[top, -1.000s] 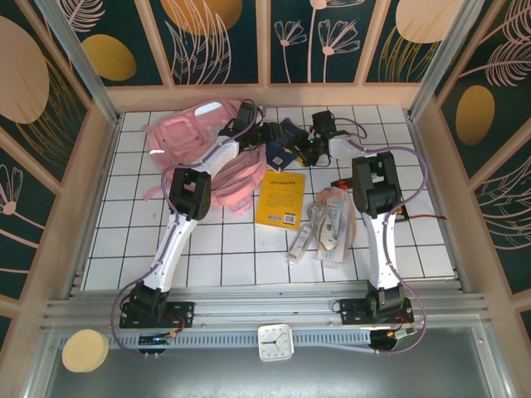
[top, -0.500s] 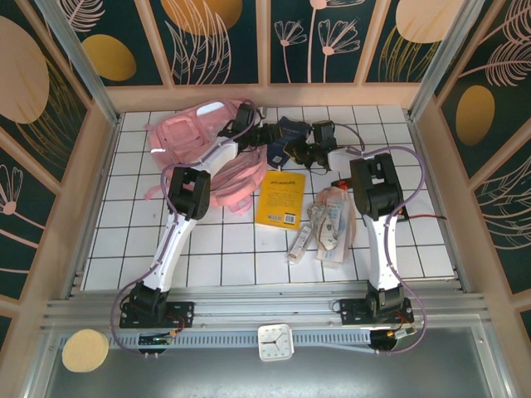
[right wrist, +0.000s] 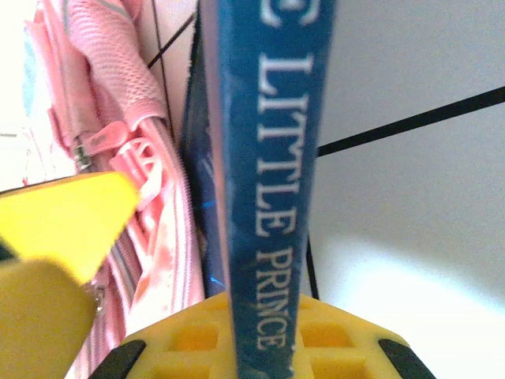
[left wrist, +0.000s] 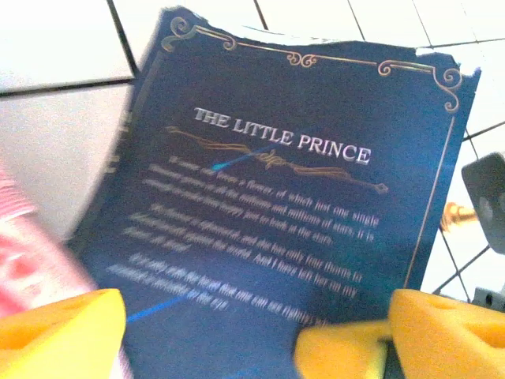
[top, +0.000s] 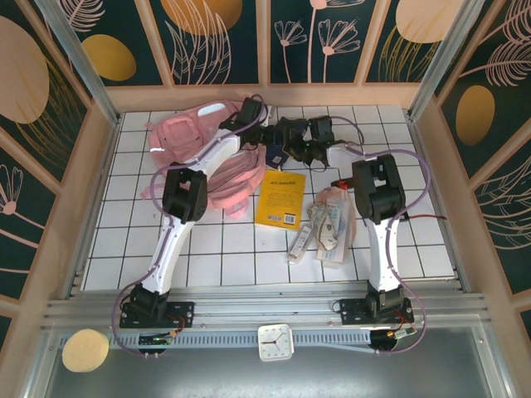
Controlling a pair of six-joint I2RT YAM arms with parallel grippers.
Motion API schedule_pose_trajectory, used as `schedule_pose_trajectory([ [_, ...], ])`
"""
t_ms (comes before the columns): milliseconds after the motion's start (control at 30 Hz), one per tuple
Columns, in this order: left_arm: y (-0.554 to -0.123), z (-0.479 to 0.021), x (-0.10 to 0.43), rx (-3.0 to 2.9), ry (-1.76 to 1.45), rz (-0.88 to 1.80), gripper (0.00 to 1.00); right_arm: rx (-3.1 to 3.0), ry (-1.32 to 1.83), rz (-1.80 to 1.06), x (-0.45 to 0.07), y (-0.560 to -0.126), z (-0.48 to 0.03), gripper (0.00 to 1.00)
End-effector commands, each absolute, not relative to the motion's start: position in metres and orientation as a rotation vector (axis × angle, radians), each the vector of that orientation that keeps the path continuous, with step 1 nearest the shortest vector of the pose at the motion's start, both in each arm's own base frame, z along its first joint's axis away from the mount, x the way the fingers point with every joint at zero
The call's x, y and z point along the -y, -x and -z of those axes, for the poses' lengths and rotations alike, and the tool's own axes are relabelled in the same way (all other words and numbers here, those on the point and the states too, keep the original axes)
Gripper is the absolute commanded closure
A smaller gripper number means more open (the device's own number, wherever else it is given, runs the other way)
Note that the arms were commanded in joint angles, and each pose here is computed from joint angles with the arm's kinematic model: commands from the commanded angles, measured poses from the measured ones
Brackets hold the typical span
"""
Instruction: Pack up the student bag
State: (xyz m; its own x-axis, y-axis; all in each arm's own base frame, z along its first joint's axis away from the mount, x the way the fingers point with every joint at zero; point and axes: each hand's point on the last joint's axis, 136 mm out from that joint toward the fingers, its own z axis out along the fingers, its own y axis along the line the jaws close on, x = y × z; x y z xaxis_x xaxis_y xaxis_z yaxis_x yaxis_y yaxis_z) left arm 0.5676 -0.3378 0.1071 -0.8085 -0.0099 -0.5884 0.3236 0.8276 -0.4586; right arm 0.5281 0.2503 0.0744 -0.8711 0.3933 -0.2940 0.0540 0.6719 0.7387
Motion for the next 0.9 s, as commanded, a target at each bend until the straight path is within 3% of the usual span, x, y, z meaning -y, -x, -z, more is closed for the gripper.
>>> schedule_pose_trajectory([
  [0,-0.542,-0.166,0.296,-2.395,-0.335,0.497,0.09,-2.384,-0.264,-0.993,-0.229,-0.525,-0.136,1.00],
  [100,-0.508,-0.161,0.265,-2.428,-0.417,0.293,0.01,-2.380,-0.247,-0.973,-0.220,-0.512,-0.150,1.00],
  [367,-0.426,-0.099,0.246,-2.470,-0.599,0.096,0.01,-2.405,-0.245,-0.968,-0.208,-0.486,-0.161,1.00],
  [633,-0.444,-0.062,0.237,-2.503,-0.614,-0.106,0.01,-2.423,-0.222,-0.980,-0.206,-0.468,-0.166,1.00],
  [867,-0.470,-0.078,0.246,-2.465,-0.585,-0.137,0.01,-2.433,-0.216,-0.987,-0.205,-0.459,-0.166,1.00],
])
